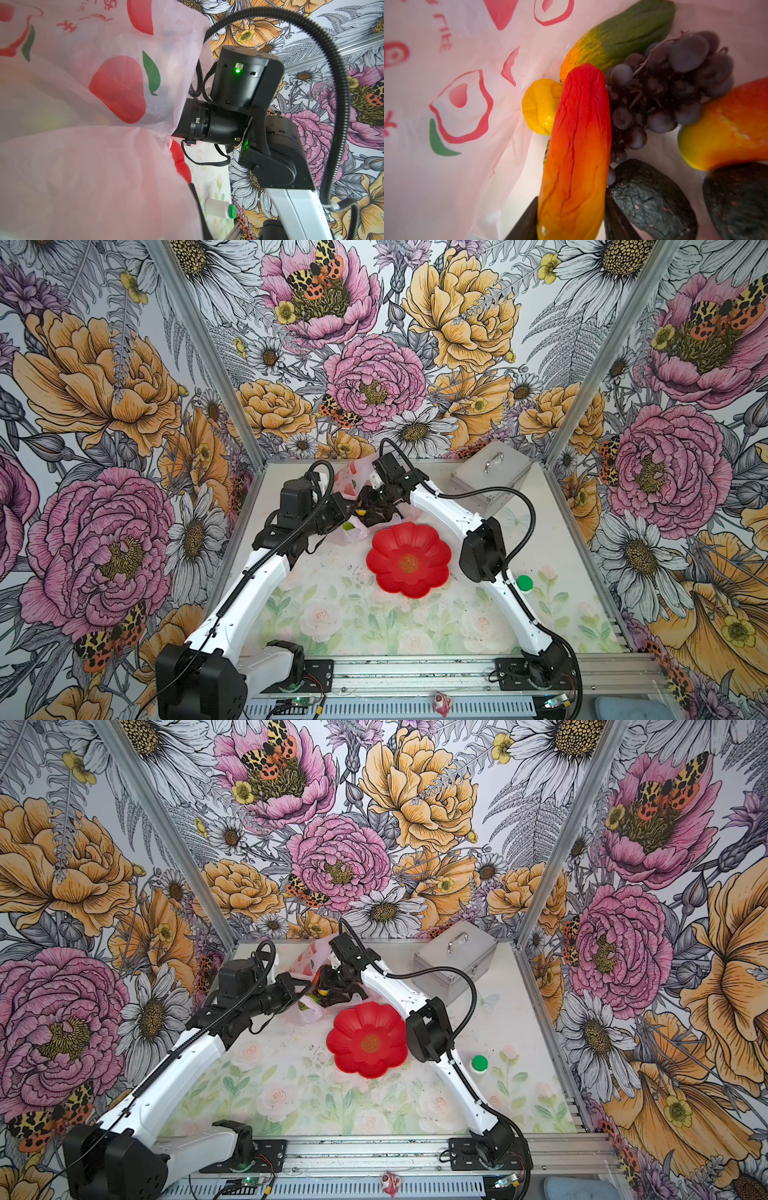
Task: Place the fruits into the plastic bag
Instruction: 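Lower the mango into the pink bag and open the right gripper, then withdraw the right gripper from the bag toward the silver case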
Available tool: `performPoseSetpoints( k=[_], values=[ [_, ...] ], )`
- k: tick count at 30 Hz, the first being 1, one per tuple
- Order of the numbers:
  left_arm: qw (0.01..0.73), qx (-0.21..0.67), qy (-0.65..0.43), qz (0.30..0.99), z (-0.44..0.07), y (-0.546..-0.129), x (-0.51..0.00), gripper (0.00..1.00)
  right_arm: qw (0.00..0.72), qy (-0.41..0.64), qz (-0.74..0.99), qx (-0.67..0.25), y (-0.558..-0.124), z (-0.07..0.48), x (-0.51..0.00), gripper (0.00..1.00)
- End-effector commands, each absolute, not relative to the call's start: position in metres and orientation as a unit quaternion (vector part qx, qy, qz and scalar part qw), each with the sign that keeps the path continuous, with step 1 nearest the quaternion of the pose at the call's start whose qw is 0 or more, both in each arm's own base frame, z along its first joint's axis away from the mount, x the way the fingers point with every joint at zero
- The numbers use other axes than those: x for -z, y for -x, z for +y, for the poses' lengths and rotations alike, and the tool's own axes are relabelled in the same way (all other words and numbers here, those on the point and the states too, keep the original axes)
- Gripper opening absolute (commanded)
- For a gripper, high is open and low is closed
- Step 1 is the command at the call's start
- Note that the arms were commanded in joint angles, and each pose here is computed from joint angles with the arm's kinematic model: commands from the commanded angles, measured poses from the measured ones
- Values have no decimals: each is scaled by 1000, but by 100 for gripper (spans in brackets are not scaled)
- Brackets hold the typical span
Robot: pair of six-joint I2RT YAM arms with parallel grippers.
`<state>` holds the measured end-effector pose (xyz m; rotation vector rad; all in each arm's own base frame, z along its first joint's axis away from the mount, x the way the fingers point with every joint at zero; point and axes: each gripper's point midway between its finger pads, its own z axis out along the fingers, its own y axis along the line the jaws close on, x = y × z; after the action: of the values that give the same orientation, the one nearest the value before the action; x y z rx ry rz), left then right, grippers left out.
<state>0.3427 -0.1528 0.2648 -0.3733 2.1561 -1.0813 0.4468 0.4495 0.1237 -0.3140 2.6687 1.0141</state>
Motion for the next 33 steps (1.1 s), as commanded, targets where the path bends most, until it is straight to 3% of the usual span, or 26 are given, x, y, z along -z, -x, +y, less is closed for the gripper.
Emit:
performPoseSetpoints(
  k=[1, 19, 33],
  values=[
    [349, 425, 141, 823, -153, -341, -269, 0, 168, 117, 904, -376, -451, 453, -164, 51],
    [358, 425, 146, 818, -148, -339, -271, 0, 204, 141, 882, -401, -433, 454, -230, 56],
    [378, 426, 163, 805, -127, -342, -284, 0, 234, 172, 873, -392, -389, 416, -289, 62]
  ],
)
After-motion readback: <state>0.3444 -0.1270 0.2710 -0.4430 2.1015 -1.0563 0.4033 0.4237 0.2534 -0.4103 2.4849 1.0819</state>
